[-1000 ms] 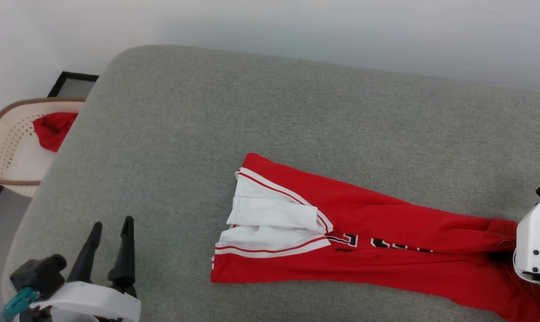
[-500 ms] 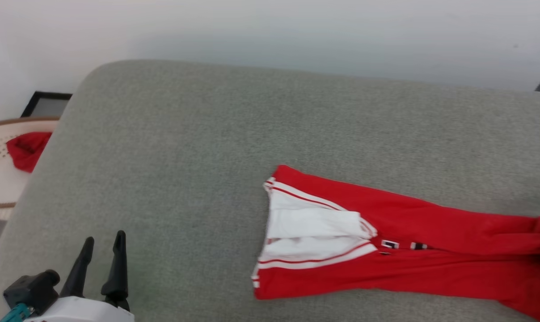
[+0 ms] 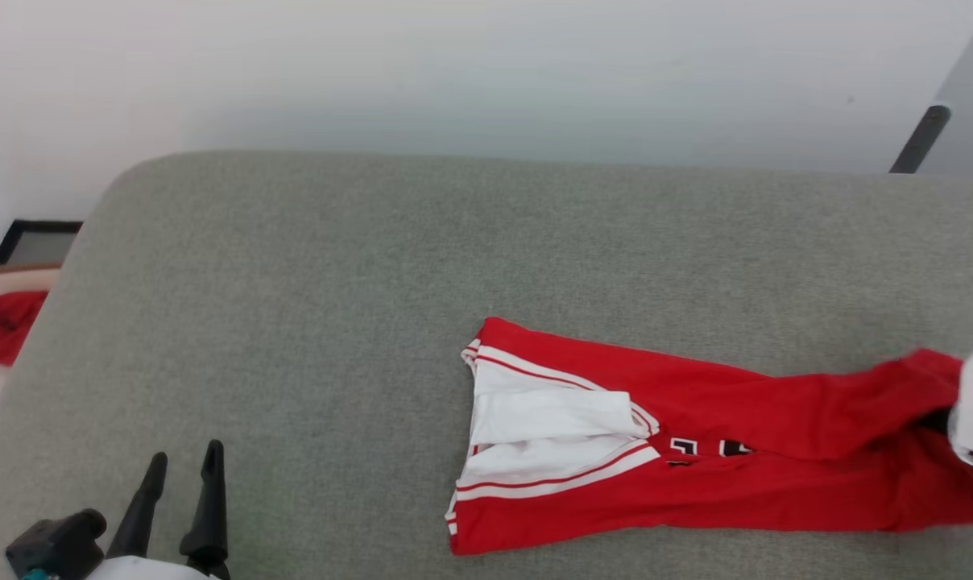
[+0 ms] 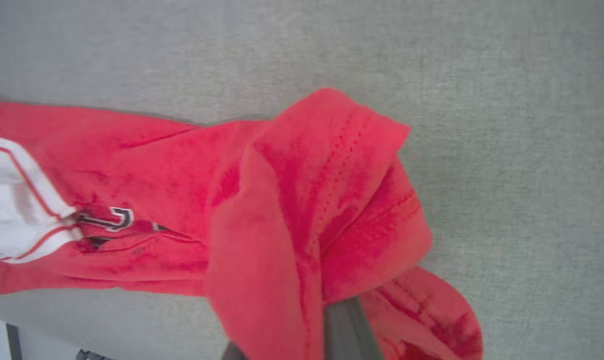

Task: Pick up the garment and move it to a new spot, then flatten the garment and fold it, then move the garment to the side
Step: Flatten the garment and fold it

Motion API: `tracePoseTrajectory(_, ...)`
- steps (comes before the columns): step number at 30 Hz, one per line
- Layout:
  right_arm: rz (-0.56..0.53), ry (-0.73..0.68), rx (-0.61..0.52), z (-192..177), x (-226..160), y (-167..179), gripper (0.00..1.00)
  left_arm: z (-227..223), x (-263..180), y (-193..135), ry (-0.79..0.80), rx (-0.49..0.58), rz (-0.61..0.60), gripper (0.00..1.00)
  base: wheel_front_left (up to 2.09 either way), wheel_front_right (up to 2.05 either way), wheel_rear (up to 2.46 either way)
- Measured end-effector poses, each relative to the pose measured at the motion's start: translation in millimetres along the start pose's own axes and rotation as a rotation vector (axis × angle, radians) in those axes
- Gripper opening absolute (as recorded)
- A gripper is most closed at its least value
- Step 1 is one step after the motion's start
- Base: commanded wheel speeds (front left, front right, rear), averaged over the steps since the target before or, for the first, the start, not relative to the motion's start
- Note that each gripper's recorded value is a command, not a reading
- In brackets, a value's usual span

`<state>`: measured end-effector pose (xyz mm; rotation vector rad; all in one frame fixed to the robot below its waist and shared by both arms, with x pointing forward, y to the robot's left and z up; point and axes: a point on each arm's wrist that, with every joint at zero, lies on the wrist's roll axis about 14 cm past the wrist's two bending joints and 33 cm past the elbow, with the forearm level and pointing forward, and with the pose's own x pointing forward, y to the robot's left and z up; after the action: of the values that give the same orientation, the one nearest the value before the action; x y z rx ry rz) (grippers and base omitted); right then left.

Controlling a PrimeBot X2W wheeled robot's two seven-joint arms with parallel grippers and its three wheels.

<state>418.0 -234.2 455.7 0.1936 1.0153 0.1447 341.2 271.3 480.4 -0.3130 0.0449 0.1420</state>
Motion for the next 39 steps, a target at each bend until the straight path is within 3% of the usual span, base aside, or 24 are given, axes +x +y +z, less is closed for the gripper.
tracePoseTrajectory(7,0.180,-0.083,-0.069,11.5,-20.6,69.8,0.00,4.9,-2.5,-7.4,-0.013,-0.012,-0.022,1.00,0.00,0.00,0.00)
tracePoseTrajectory(15,0.337,-0.120,-0.144,9.6,-13.9,160.4,0.00,6.2,-14.2,-1.5,-0.025,-0.033,0.004,1.00,0.00,0.00,0.00)
tracePoseTrajectory(21,0.351,-0.141,-0.217,13.8,4.1,195.2,0.00,5.3,-17.9,-0.3,-0.027,-0.050,0.013,1.00,0.00,0.00,0.00)
tracePoseTrajectory(31,0.473,-0.078,-0.268,-3.4,49.1,256.1,0.00,0.4,-24.6,9.8,-0.028,-0.083,0.061,1.00,0.00,0.00,0.00)
tracePoseTrajectory(39,0.484,-0.002,-0.349,-25.2,76.4,281.1,0.00,-4.2,-30.2,22.5,-0.024,-0.097,0.108,1.00,0.00,0.00,0.00)
